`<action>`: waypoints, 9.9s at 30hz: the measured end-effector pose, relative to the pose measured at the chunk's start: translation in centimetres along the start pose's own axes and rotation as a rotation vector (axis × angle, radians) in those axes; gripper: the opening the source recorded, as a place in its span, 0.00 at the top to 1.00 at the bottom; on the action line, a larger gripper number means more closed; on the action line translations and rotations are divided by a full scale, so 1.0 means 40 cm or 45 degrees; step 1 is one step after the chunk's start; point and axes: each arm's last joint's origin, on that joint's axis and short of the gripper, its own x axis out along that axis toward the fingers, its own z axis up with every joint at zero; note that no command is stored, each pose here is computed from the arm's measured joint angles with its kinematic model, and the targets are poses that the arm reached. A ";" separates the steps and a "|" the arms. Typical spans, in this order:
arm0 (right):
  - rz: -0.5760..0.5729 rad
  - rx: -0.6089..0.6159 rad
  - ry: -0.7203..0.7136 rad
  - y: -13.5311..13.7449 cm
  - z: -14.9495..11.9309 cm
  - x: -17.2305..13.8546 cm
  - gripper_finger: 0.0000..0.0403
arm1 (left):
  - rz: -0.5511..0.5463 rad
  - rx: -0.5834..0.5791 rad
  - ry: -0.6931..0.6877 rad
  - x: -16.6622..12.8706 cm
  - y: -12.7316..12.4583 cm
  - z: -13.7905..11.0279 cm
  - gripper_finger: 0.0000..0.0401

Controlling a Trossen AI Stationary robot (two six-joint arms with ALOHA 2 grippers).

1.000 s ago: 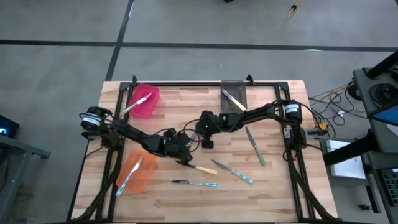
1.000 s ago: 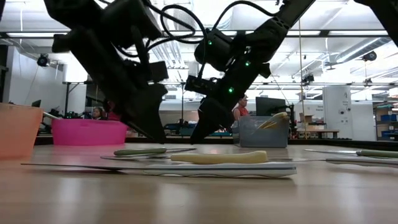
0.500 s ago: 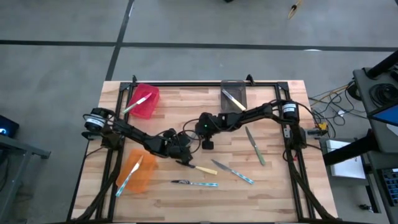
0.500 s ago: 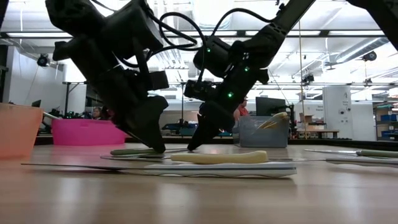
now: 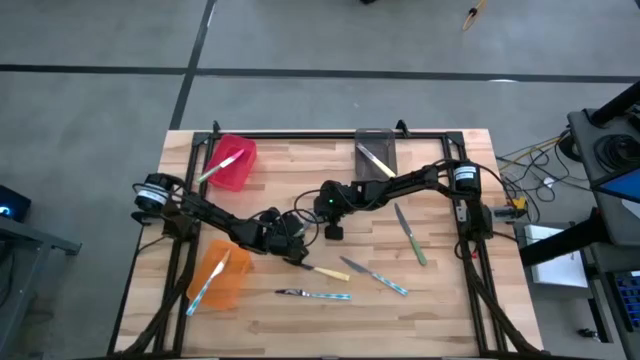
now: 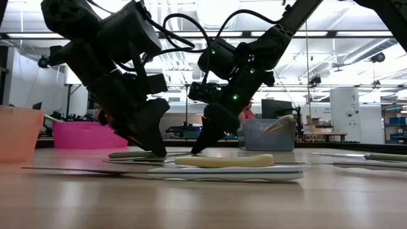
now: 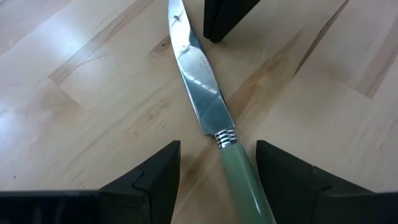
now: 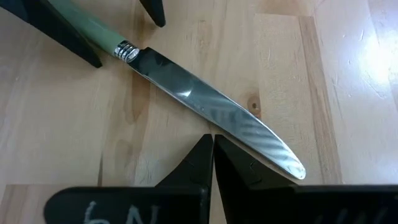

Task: Sort silverware by color (type)
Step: Put the left green knife into the red bin

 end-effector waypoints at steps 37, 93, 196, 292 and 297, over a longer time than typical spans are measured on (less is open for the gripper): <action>-0.004 -0.001 0.001 0.000 0.002 -0.004 0.98 | 0.007 -0.089 -0.019 0.001 0.001 -0.004 0.95; 0.210 0.027 0.005 0.019 0.018 -0.055 0.98 | -0.160 0.048 -0.051 -0.089 0.008 0.033 0.99; 0.295 0.625 0.855 0.140 -0.050 -0.343 0.98 | -0.126 0.024 -0.121 -0.082 0.033 0.023 1.00; 0.336 0.294 0.178 0.208 -0.036 -0.246 0.98 | -0.405 0.306 -0.119 -0.038 0.122 -0.043 0.53; 0.335 0.294 0.176 0.208 -0.036 -0.246 0.98 | -0.346 0.302 -0.117 -0.021 0.123 -0.048 0.53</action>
